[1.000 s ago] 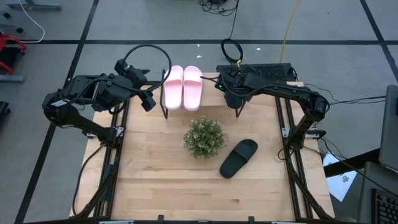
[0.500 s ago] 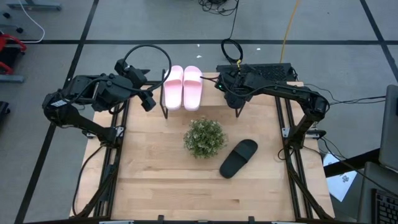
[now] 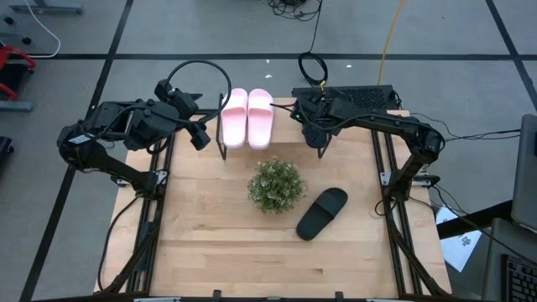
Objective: Pick and place slides into the shelf
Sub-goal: Put the top black slipper on the shelf
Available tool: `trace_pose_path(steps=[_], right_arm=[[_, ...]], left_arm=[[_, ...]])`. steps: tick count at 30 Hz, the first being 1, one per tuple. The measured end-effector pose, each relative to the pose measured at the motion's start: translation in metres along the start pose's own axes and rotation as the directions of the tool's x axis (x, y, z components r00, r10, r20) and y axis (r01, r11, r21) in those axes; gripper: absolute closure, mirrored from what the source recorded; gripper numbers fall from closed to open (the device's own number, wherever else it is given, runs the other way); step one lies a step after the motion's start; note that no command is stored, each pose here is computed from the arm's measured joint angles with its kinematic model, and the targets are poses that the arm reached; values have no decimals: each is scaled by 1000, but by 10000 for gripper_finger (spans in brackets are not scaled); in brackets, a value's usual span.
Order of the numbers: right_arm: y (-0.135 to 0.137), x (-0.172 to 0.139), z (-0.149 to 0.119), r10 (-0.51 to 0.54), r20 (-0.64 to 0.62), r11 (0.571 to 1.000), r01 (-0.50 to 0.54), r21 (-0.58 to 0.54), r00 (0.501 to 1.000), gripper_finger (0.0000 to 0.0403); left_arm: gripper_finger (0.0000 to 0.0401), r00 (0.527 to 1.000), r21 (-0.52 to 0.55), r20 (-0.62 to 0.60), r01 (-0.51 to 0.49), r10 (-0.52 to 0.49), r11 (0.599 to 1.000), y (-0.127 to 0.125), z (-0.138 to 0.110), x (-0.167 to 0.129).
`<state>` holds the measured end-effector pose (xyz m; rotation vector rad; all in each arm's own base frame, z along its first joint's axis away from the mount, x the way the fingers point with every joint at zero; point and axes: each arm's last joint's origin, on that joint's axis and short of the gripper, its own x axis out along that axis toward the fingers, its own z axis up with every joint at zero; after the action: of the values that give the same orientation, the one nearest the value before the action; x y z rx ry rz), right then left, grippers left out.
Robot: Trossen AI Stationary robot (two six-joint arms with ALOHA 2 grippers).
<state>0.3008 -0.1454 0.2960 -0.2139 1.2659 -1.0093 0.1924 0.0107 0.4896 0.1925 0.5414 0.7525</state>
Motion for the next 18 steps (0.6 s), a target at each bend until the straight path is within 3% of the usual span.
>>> trace_pose_path(steps=[18], right_arm=[[1,0,-1,53,-9,998,-53,-15,999,385]], left_arm=[[146,1000,2,0,1,-1,1000,0,0,0]])
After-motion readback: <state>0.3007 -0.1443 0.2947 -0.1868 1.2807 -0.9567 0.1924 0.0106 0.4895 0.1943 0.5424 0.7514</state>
